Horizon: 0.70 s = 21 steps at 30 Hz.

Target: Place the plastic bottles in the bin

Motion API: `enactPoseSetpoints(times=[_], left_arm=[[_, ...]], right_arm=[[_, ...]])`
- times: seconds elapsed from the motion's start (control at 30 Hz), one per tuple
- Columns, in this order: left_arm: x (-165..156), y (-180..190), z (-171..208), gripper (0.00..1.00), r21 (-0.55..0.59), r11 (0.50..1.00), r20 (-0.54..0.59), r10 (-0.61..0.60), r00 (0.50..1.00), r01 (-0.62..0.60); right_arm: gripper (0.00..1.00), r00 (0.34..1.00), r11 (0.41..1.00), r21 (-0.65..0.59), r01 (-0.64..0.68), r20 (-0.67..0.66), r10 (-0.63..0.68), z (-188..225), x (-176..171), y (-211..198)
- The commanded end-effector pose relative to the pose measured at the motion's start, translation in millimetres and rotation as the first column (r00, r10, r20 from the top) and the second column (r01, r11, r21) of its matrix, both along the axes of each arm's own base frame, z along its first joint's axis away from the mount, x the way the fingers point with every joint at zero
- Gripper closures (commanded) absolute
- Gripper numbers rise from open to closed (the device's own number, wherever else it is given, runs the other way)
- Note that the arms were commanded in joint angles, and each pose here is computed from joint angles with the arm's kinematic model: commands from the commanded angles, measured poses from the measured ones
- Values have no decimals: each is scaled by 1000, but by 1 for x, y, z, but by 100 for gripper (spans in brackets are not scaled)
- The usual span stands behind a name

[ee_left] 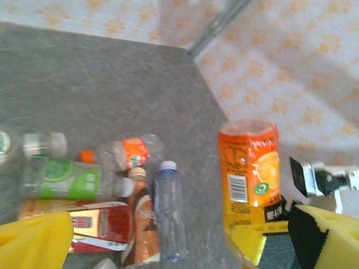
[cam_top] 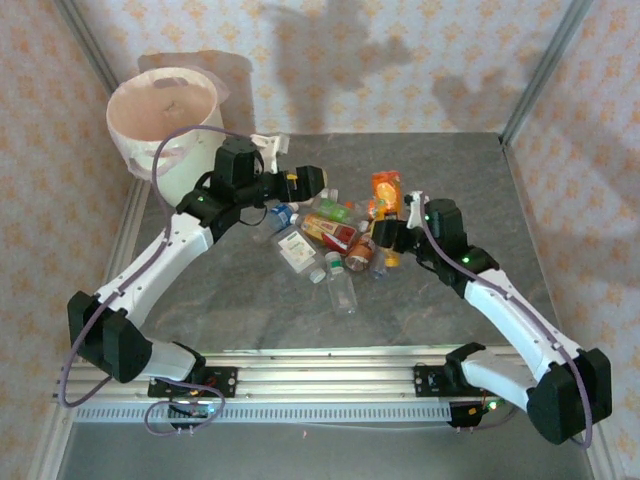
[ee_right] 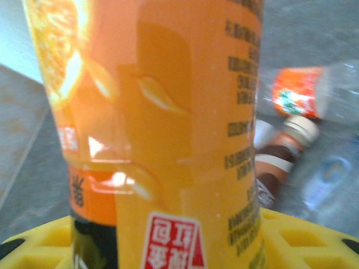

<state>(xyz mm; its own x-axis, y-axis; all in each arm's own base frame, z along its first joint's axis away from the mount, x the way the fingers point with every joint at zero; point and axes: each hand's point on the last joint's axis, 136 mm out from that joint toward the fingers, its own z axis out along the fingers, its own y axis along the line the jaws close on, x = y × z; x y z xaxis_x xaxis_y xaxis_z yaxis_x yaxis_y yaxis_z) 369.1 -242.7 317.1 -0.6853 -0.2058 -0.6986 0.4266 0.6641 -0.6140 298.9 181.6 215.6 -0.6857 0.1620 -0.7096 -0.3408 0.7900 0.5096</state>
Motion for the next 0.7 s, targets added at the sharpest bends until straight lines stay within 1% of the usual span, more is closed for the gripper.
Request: enactPoseSetpoints(times=[0.0,0.17,0.27,0.33,0.37,0.57,0.67], left_arm=[[-12,-27,26,0,-58,987,78,-148,986,153],[-16,-50,30,0,-75,976,96,-199,975,206],[-10,-53,32,0,-97,980,101,-164,981,174],[-4,-54,35,0,-132,979,116,-141,983,156],[-3,-55,34,1,-158,977,96,-132,987,146],[2,-69,28,5,-191,964,58,-176,983,184],[3,-76,24,10,-179,965,44,-188,981,193]], right_arm=[[50,977,983,80,-166,146,153,50,0,38],[50,954,963,99,-251,195,228,68,-1,68],[50,939,950,105,-295,213,269,76,-4,83],[50,929,942,109,-317,234,286,83,-7,89],[49,926,939,113,-324,243,290,86,-9,92],[49,918,924,138,-356,239,317,86,-10,105],[49,918,924,135,-358,232,322,84,-9,108]])
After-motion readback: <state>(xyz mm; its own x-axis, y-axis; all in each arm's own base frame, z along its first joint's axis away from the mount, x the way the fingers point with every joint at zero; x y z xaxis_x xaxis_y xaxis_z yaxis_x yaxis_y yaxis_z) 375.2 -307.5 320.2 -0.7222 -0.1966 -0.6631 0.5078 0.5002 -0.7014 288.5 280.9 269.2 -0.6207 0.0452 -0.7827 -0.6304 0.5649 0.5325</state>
